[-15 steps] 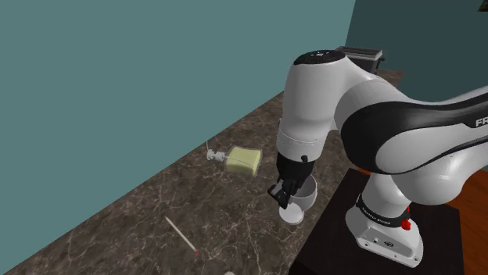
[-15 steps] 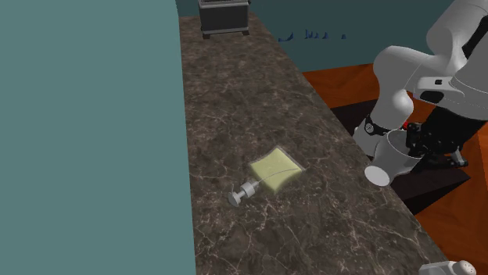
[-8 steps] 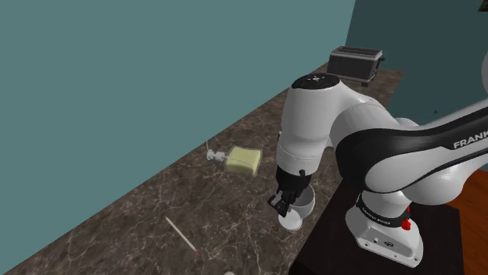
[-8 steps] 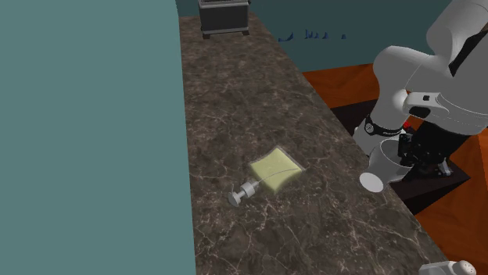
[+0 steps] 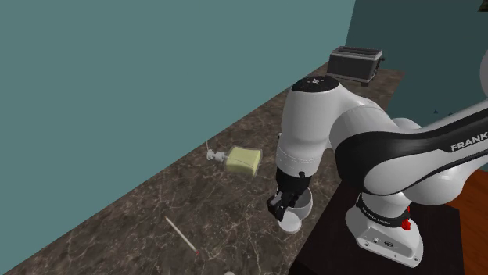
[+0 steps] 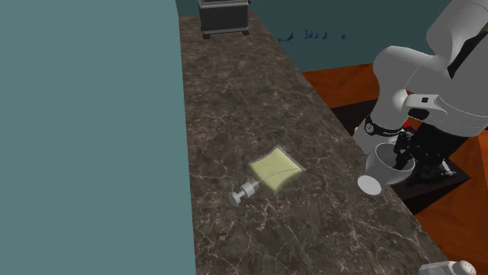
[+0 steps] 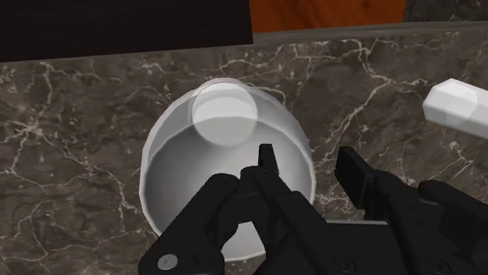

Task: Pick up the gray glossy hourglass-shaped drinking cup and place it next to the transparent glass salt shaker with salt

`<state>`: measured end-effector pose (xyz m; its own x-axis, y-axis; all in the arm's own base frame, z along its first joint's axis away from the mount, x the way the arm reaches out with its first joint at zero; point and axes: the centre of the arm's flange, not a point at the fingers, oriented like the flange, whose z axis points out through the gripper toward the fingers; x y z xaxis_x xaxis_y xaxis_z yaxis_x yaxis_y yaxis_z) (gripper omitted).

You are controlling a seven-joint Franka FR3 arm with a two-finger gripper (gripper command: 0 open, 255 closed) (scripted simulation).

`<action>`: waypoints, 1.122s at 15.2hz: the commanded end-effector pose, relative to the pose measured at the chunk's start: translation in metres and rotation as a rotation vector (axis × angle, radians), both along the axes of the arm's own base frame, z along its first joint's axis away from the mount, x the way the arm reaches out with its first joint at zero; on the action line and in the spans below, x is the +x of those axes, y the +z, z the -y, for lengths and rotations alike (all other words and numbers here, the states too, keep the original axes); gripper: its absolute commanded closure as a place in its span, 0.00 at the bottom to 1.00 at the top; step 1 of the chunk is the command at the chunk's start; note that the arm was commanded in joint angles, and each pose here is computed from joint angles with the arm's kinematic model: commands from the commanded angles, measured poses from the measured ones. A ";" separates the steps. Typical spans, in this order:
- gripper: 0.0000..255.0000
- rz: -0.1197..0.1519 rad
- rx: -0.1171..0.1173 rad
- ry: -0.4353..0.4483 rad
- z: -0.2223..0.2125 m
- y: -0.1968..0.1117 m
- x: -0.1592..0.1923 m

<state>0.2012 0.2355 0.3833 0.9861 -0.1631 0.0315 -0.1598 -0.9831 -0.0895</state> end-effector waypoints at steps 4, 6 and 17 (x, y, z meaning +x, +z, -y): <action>0.00 0.000 0.000 0.000 0.000 0.000 0.000; 0.00 0.000 0.000 0.000 0.001 0.013 -0.001; 0.00 0.000 0.000 0.000 0.004 0.050 -0.002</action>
